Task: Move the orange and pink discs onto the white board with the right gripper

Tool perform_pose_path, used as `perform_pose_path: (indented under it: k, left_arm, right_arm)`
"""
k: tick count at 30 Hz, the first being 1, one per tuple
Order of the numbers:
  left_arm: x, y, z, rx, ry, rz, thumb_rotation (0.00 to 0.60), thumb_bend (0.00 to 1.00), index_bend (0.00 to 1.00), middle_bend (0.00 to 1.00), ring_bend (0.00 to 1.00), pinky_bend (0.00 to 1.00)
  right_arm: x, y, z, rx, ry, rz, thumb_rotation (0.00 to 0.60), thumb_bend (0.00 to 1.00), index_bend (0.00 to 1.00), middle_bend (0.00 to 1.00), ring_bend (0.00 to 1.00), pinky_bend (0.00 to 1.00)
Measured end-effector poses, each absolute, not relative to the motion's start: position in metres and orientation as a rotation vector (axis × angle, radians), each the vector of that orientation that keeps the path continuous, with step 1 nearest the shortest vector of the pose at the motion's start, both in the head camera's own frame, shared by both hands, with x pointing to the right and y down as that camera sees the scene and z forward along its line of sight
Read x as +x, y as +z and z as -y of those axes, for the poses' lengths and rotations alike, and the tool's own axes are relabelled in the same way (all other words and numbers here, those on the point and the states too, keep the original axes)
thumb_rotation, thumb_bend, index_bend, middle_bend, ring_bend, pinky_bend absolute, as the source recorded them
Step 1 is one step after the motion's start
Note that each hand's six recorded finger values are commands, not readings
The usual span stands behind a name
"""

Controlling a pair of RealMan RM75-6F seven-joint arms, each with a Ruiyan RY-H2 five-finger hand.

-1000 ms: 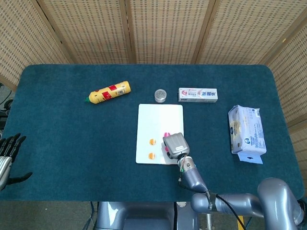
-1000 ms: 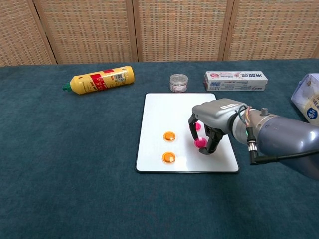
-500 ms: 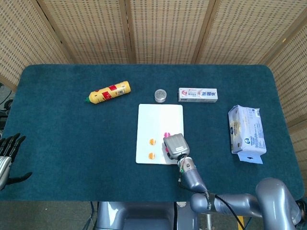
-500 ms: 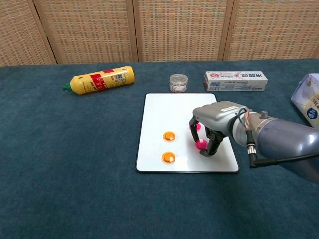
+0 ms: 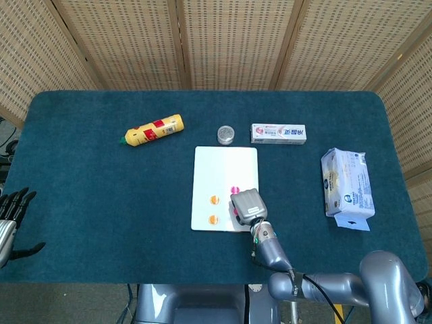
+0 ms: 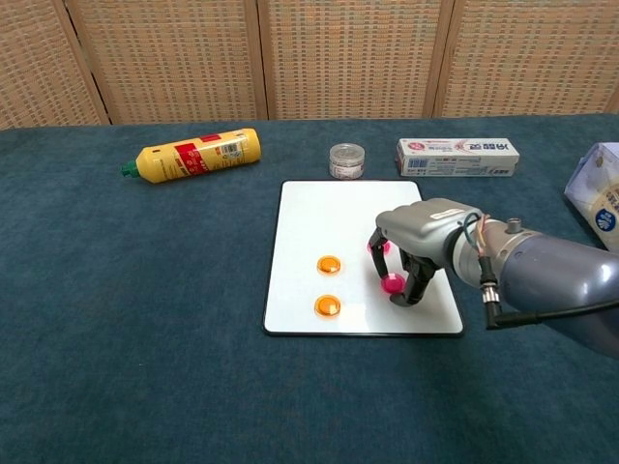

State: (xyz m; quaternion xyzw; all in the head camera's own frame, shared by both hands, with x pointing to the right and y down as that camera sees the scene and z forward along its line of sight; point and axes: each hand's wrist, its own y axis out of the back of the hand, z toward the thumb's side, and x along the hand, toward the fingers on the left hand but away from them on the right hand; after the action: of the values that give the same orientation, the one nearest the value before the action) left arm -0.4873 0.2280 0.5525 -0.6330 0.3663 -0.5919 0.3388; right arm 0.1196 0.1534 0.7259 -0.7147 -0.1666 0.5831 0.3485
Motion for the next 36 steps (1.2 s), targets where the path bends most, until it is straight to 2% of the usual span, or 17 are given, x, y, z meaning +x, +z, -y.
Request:
perform_pose_path:
  k: [4, 6, 8, 11, 26, 30, 36]
  left_arm:
    - [-0.487, 0.552, -0.228, -1.649, -1.541, -0.954, 0.600, 0.00, 0.00, 0.00, 0.00, 0.00]
    - [-0.487, 0.552, -0.228, -1.650, -1.540, -0.954, 0.600, 0.00, 0.00, 0.00, 0.00, 0.00]
    - [-0.487, 0.552, -0.228, -1.650, -1.541, -0.954, 0.600, 0.00, 0.00, 0.00, 0.00, 0.00]
    - [-0.487, 0.552, -0.228, -1.650, -1.540, -0.954, 0.600, 0.00, 0.00, 0.00, 0.00, 0.00]
    - [-0.487, 0.552, -0.228, -1.654, -1.536, -0.953, 0.600, 0.00, 0.00, 0.00, 0.00, 0.00]
    - [-0.487, 0.551, -0.228, -1.658, -1.531, -0.959, 0.600, 0.00, 0.00, 0.00, 0.00, 0.00]
    - [-0.487, 0.548, -0.229, -1.664, -1.519, -0.960, 0.600, 0.00, 0.00, 0.00, 0.00, 0.00]
  right_arm:
    - [0.118, 0.725, -0.154, -1.854, 1.504, 0.428, 0.600, 0.41, 0.56, 1.00, 0.95, 1.00]
    - [0.117, 0.725, -0.155, -1.855, 1.503, 0.424, 0.600, 0.40, 0.51, 1.00, 0.95, 1.00]
    - [0.118, 0.725, -0.155, -1.855, 1.504, 0.421, 0.600, 0.39, 0.41, 1.00, 0.95, 1.00]
    - [0.117, 0.725, -0.156, -1.855, 1.502, 0.419, 0.600, 0.39, 0.36, 0.99, 0.95, 1.00]
    - [0.115, 0.715, -0.156, -1.862, 1.466, 0.436, 0.600, 0.39, 0.34, 0.99, 0.95, 1.00]
    - [0.116, 0.700, -0.154, -1.870, 1.428, 0.474, 0.600, 0.39, 0.34, 0.99, 0.95, 1.00]
    - [0.138, 0.651, -0.144, -1.880, 1.315, 0.628, 0.600, 0.39, 0.34, 0.98, 0.95, 1.00]
